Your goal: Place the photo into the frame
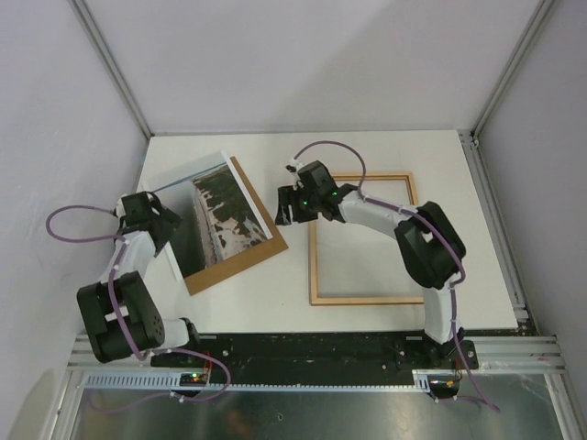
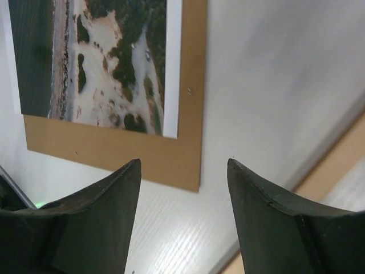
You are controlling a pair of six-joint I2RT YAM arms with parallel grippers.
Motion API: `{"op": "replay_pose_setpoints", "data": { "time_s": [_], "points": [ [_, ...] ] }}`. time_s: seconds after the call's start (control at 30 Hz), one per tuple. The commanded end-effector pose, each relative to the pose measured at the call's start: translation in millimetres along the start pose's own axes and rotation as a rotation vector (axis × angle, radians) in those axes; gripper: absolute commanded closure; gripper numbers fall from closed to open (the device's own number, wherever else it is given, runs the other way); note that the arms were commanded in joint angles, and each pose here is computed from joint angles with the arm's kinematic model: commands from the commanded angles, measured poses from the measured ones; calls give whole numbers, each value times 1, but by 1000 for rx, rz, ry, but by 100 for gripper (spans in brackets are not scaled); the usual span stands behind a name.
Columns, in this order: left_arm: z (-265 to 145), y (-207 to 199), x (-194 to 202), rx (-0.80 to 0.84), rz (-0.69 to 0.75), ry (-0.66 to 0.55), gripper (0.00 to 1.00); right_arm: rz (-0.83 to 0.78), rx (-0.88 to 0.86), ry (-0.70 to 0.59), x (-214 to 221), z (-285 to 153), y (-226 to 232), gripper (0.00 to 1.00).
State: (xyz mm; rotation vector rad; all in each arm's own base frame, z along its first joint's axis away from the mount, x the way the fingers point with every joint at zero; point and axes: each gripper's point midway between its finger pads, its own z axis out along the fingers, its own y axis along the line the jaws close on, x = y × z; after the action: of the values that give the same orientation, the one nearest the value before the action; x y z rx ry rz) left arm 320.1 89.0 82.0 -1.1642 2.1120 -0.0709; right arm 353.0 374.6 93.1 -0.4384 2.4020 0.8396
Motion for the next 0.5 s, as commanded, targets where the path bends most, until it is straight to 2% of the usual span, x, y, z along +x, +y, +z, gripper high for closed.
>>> {"op": "replay_pose_setpoints", "data": {
  "time_s": [0.0,0.17,0.47],
  "points": [
    [11,6,-13,-8,38,4,17,-82,-53,1,-15,21,23,32],
    [29,17,-16,-52,56,38,11,-112,-37,15,-13,37,29,28],
    [47,14,-27,-57,127,60,6,-84,-14,15,-3,51,7,23]
  ]
}}
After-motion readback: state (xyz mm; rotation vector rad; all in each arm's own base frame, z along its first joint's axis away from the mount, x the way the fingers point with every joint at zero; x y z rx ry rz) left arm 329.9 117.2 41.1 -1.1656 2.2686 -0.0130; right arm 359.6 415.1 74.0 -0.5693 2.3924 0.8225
